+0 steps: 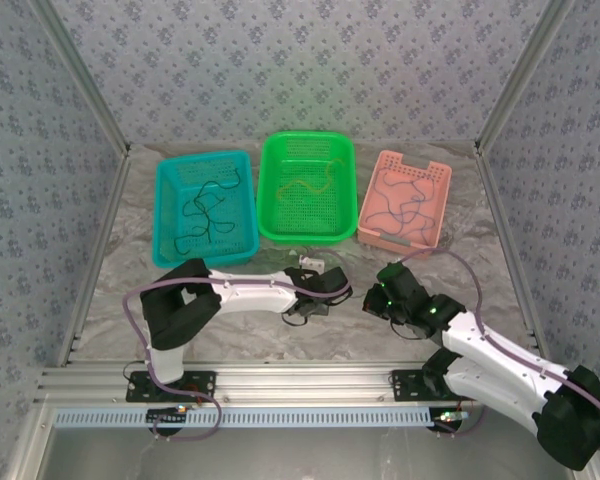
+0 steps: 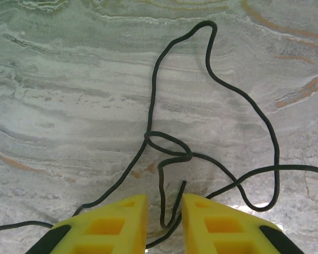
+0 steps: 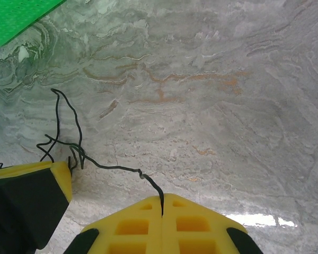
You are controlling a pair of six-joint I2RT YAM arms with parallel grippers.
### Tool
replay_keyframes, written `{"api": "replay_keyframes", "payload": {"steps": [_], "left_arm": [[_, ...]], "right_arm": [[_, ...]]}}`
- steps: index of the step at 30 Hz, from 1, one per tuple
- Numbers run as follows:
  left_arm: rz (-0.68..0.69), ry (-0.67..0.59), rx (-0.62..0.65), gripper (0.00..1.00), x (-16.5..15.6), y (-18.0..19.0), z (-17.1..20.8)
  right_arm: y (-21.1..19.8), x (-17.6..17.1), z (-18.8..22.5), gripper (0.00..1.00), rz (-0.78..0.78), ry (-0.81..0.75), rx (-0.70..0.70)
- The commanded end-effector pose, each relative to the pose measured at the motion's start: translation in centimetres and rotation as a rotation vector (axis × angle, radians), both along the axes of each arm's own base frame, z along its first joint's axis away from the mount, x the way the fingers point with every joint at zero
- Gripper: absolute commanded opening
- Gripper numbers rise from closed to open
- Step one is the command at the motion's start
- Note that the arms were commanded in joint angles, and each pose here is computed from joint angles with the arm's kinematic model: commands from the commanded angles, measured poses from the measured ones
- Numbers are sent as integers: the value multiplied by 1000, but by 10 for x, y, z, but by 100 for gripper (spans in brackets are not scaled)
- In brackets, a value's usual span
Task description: Untangle the cables
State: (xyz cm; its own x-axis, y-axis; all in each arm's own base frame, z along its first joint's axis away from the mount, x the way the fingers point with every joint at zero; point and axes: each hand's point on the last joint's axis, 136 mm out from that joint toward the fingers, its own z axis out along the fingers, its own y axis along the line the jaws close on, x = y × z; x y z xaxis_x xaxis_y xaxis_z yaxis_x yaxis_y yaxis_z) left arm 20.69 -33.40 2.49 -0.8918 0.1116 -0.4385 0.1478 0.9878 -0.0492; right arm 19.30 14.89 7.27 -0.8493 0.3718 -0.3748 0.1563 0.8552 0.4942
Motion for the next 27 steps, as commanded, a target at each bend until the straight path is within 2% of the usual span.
{"api": "replay_keyframes", "payload": {"steps": [1, 4, 11, 17, 23, 27], "left_arm": [[14, -5, -1, 22, 7, -3, -5], [20, -10, -7, 20, 10, -4, -7], [25, -32, -28, 0, 14, -1, 5], [37, -84, -99, 0, 12, 12, 41], [-42, -82, -275, 0, 4, 15, 106], [-63, -59, -372, 0, 1, 39, 144]], "right_arm": [[-4, -3, -4, 0, -8, 14, -6], [-4, -4, -6, 0, -6, 17, -5], [-5, -4, -7, 0, -12, 17, -11], [-11, -2, -9, 0, -24, 19, -20], [-20, 6, -5, 0, -47, 15, -25], [-31, 14, 4, 0, -79, 4, -36]]}}
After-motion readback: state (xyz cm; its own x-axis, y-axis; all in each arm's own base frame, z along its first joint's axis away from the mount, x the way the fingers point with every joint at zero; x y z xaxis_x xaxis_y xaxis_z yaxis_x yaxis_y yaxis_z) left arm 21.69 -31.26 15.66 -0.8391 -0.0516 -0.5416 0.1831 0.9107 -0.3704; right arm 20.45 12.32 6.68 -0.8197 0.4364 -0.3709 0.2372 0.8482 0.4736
